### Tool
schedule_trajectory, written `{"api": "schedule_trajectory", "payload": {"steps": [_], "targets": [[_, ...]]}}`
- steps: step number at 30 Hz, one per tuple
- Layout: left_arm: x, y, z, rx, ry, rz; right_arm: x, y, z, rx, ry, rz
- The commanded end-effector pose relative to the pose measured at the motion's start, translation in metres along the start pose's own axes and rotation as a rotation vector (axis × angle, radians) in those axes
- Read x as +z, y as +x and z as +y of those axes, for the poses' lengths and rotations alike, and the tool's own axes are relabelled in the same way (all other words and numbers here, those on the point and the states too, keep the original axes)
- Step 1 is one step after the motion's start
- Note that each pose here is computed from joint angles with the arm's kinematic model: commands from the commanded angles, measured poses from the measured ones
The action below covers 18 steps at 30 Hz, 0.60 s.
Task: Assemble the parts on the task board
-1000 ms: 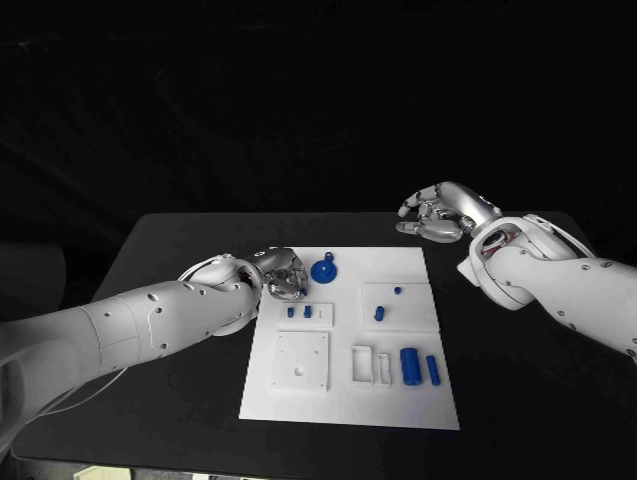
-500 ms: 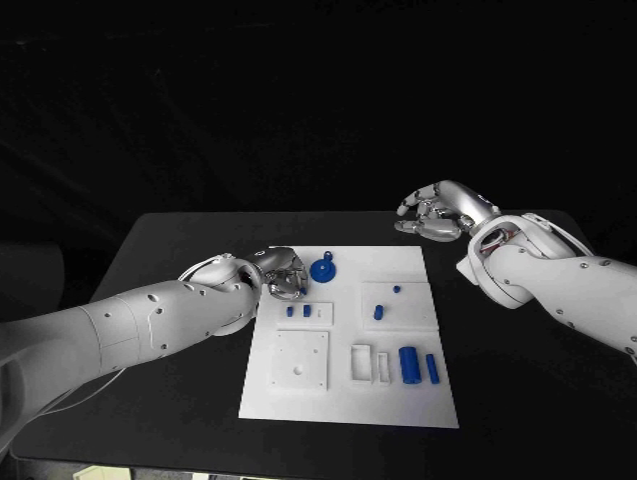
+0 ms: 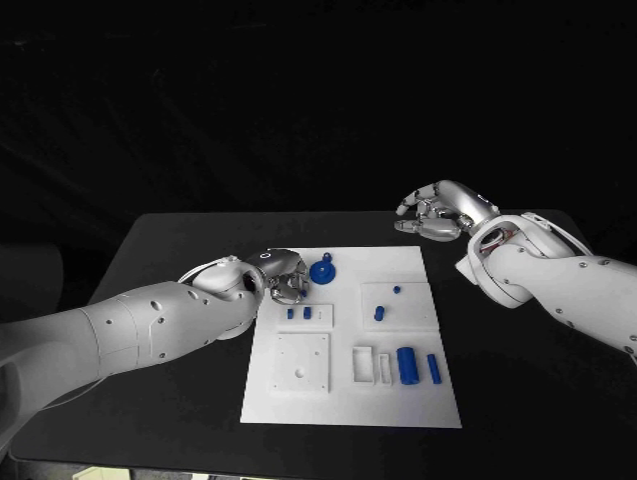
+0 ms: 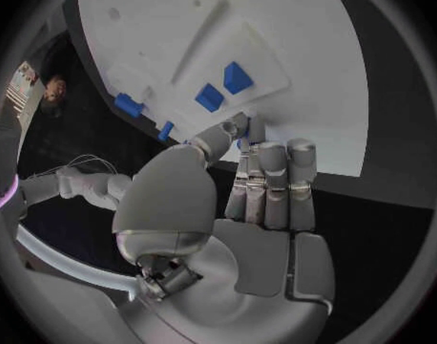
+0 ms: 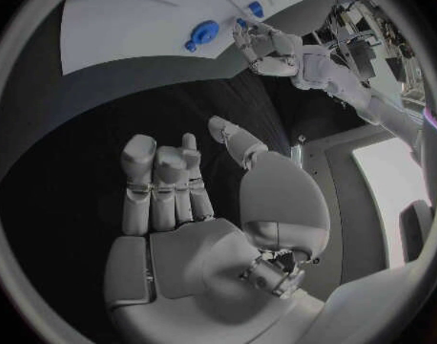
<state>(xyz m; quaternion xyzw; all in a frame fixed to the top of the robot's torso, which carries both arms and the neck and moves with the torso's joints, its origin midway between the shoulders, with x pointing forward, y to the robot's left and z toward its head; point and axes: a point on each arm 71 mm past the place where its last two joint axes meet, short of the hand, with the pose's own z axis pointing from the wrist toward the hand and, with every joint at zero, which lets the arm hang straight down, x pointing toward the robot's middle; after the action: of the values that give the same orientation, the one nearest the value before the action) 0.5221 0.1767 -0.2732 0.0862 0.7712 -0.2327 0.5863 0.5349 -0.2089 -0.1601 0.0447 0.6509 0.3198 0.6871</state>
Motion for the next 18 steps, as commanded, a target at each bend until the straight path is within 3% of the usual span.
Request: {"api": "schedule_trajectory", "payload": {"steps": [1,18], "targets": [[-0.0017,0.0121,-0.0013,0.049,0.008,0.049,0.0,0.0009,0.0015,-0.004,-0.012,0.01],[-0.0034,0.0101,0.0046,-0.005,-0.011,0.033,0.0,0.0004,0.0002,-0.005,-0.009,0.01]]}}
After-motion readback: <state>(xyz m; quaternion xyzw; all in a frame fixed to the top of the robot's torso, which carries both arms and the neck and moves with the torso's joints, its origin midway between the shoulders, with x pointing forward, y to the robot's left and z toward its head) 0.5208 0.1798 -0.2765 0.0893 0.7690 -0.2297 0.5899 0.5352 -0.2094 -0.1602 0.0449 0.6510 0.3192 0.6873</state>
